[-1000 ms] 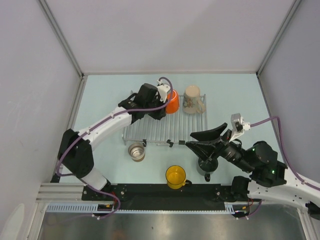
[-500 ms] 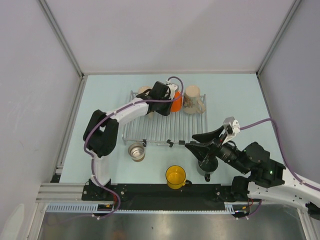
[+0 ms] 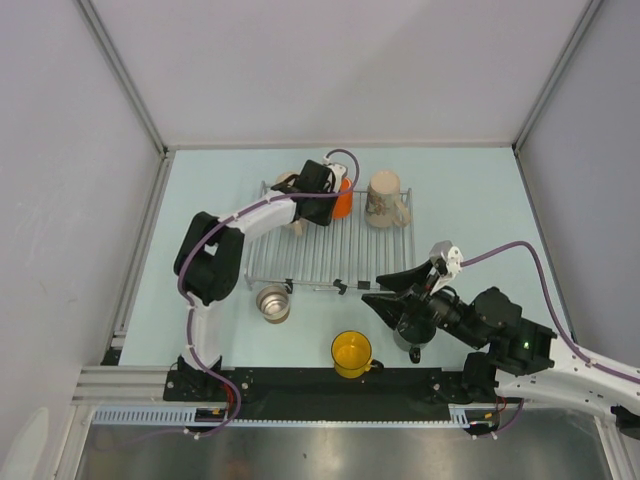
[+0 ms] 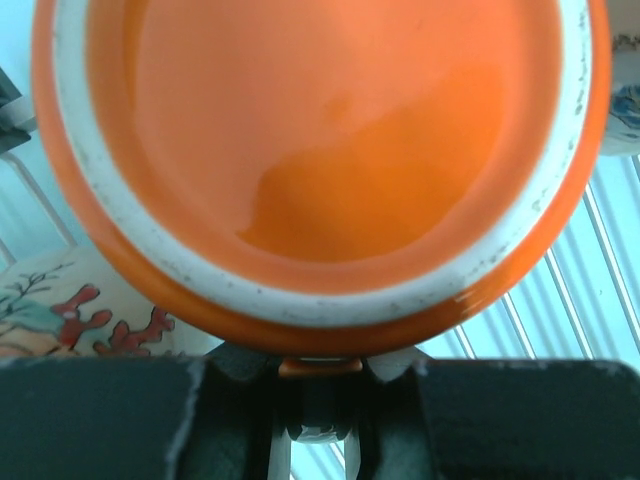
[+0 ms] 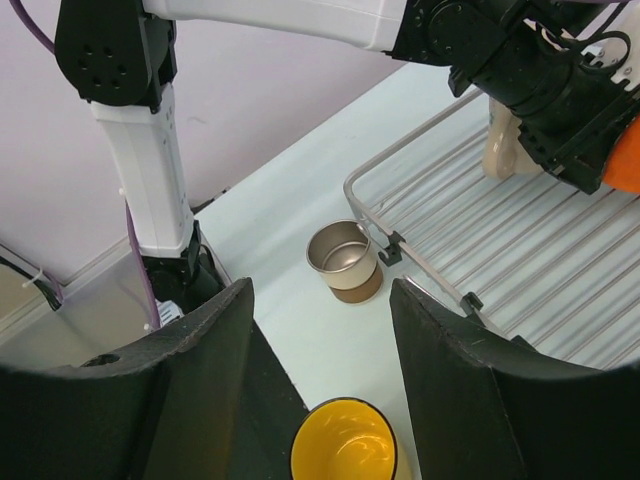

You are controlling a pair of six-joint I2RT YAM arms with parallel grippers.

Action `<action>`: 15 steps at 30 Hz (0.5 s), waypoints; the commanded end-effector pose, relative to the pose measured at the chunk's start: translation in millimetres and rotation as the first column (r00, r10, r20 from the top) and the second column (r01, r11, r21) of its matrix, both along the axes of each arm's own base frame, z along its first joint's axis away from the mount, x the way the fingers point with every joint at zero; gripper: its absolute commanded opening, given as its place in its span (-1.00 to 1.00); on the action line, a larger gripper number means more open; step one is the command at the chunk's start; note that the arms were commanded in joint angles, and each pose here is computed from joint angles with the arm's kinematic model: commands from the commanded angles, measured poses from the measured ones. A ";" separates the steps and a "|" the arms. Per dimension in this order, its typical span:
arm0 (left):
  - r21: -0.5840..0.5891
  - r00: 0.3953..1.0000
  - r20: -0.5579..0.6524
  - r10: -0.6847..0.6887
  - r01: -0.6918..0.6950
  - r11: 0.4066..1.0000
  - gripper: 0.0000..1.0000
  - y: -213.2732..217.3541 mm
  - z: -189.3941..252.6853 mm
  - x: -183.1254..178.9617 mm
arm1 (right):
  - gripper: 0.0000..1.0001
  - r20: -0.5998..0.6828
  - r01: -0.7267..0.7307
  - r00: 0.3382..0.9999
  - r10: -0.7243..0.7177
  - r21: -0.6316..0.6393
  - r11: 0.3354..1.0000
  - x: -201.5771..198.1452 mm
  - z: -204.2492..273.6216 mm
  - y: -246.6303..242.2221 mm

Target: Load the cups into the dish rack

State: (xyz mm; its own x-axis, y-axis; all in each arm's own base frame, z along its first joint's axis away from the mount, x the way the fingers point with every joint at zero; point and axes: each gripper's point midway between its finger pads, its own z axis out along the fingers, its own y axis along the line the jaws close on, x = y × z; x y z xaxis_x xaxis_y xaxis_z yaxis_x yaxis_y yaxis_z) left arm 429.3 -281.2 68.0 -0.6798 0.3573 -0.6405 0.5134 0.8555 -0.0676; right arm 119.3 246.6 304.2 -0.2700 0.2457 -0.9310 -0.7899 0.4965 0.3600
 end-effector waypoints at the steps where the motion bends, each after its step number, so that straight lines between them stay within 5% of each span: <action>1: -0.090 0.994 0.110 -0.001 0.011 0.996 -0.99 -22.7 34.3 25.3 | 0.25 0.038 -0.006 0.999 0.004 0.035 0.999 -0.2 11.2 0.9; 7: -0.065 0.997 0.075 -0.013 0.018 0.998 -0.99 -22.1 19.4 17.0 | 0.25 0.043 0.002 0.999 -0.004 0.039 0.999 1.3 11.3 -2.1; 10: -0.056 0.998 0.047 -0.034 0.037 0.998 -0.77 -23.8 12.1 9.1 | 0.25 0.040 0.002 0.999 -0.003 0.036 0.999 2.0 9.2 -1.9; 15: -0.022 0.996 0.028 -0.080 0.081 0.996 0.01 -30.6 8.3 -4.1 | 0.25 0.035 0.012 0.999 -0.013 0.042 0.999 4.5 8.6 -3.7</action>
State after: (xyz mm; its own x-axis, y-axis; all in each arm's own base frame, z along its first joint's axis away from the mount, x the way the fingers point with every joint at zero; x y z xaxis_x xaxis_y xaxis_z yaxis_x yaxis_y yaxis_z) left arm 430.7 -285.3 61.8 -0.6740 0.3682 -0.6404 0.5238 0.8495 -0.0628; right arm 123.6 244.1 304.1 -0.2541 0.2549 -0.9330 -0.7871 0.5061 0.3526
